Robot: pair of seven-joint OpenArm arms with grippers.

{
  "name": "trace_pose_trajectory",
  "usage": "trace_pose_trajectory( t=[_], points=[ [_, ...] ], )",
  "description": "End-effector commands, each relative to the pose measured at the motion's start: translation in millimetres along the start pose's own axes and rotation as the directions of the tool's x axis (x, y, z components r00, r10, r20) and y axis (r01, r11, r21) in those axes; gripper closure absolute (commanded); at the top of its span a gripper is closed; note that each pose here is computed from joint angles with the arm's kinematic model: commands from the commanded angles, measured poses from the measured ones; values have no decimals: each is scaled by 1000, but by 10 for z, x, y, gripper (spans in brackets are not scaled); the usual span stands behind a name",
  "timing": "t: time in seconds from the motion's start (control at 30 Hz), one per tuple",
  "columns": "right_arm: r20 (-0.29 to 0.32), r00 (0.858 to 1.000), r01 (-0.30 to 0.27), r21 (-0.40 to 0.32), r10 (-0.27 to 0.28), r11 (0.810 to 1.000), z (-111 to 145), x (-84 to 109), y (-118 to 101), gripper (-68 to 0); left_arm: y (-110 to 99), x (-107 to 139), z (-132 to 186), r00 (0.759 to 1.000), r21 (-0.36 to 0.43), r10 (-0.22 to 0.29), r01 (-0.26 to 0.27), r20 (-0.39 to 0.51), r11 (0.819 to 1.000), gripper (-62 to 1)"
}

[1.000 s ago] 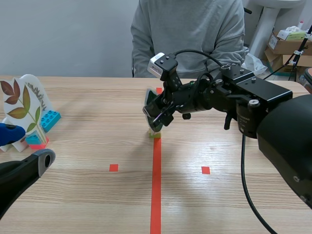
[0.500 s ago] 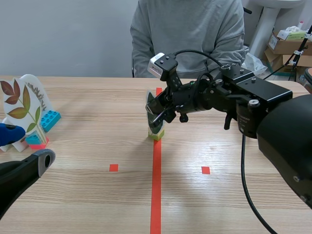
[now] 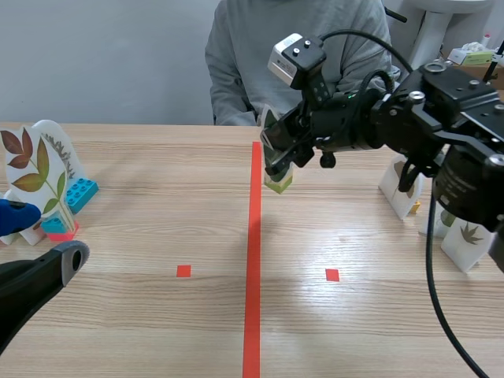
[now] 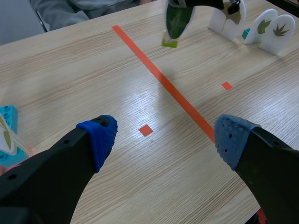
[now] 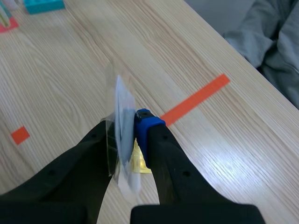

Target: Do the leaf sorting experiment

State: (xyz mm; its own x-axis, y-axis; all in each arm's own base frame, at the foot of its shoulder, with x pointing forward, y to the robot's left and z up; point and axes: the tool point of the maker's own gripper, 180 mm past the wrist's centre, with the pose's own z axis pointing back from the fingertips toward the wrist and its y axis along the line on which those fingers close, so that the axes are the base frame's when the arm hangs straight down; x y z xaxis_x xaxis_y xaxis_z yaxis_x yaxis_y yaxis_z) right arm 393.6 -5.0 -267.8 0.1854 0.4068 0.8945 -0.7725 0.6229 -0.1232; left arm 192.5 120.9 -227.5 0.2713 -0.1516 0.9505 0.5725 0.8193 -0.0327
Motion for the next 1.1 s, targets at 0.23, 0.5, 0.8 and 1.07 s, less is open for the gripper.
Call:
trace_pose_trajectory(
  t=[0.23, 0.5, 0.8, 1.07],
  points=[
    [-52, 990, 122, -147, -131, 982, 557, -482, -239, -20, -9, 44, 0, 1000, -5, 7, -7, 21, 1000, -454],
    [-74, 971, 190, -354, -229, 916, 1224, -946, -755, -20, -9, 45, 0, 1000, -5, 7, -7, 21, 1000, -454],
    [-42, 950, 256, -465, -310, 847, 1514, -1241, -1169, -19, -8, 48, -1, 1000, -5, 6, -6, 23, 1000, -454],
    [-35, 934, 294, -487, -355, 823, 1525, -1436, -1245, -20, -9, 46, 0, 1000, -5, 6, -6, 22, 1000, -454]
  ],
)
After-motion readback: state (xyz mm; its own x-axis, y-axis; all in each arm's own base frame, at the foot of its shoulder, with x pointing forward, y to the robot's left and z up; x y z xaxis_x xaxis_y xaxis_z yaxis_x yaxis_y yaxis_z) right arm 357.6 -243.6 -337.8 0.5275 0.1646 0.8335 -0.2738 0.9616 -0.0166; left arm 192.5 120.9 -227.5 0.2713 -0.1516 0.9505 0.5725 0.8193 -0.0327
